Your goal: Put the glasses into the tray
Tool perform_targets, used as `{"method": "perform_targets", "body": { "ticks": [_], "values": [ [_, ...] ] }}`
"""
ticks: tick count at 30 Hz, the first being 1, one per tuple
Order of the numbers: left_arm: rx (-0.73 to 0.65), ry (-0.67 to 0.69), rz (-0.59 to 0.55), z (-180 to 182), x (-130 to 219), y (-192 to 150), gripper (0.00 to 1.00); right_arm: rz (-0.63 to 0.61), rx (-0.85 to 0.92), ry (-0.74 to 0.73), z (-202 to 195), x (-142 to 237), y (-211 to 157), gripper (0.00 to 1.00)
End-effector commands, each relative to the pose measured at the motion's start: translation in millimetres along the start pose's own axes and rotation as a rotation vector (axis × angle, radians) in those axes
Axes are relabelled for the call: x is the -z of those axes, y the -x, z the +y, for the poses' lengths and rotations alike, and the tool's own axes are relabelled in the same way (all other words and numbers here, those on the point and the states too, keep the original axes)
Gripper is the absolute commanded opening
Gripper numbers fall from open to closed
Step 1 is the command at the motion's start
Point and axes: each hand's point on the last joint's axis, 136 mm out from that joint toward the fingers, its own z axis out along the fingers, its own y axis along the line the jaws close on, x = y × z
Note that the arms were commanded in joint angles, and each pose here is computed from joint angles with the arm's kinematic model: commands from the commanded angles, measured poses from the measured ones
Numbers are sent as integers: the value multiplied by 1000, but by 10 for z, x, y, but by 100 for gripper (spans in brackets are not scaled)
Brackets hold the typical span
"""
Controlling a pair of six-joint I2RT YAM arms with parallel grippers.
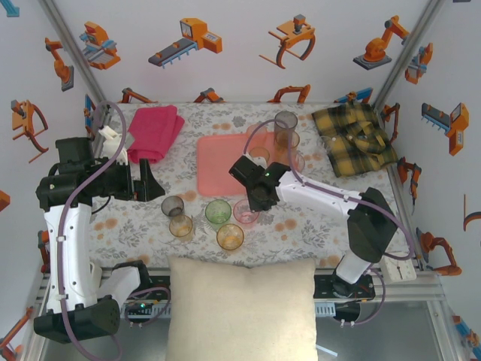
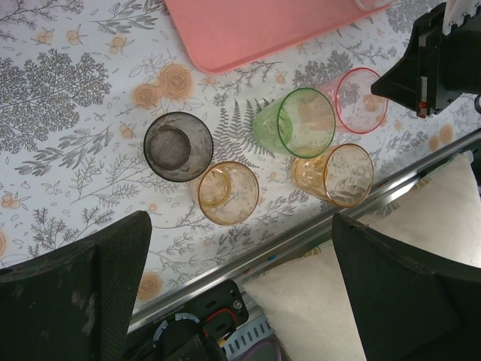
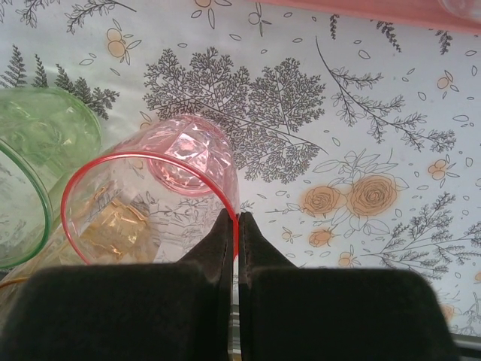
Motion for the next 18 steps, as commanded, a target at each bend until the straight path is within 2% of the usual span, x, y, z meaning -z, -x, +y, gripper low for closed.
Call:
{"method": "perform_targets", "body": {
  "ticks": [1, 9, 18],
  "values": [
    [9, -20, -17, -48, 33, 10, 97, -82, -47, 22, -78, 276, 231, 0],
    [13, -20, -21, -49, 44, 25, 97, -147, -89, 29, -278, 475, 445, 0],
    [15, -19, -27, -50, 64, 50, 97, -210, -130, -8, -557, 492, 796, 0]
  ]
}}
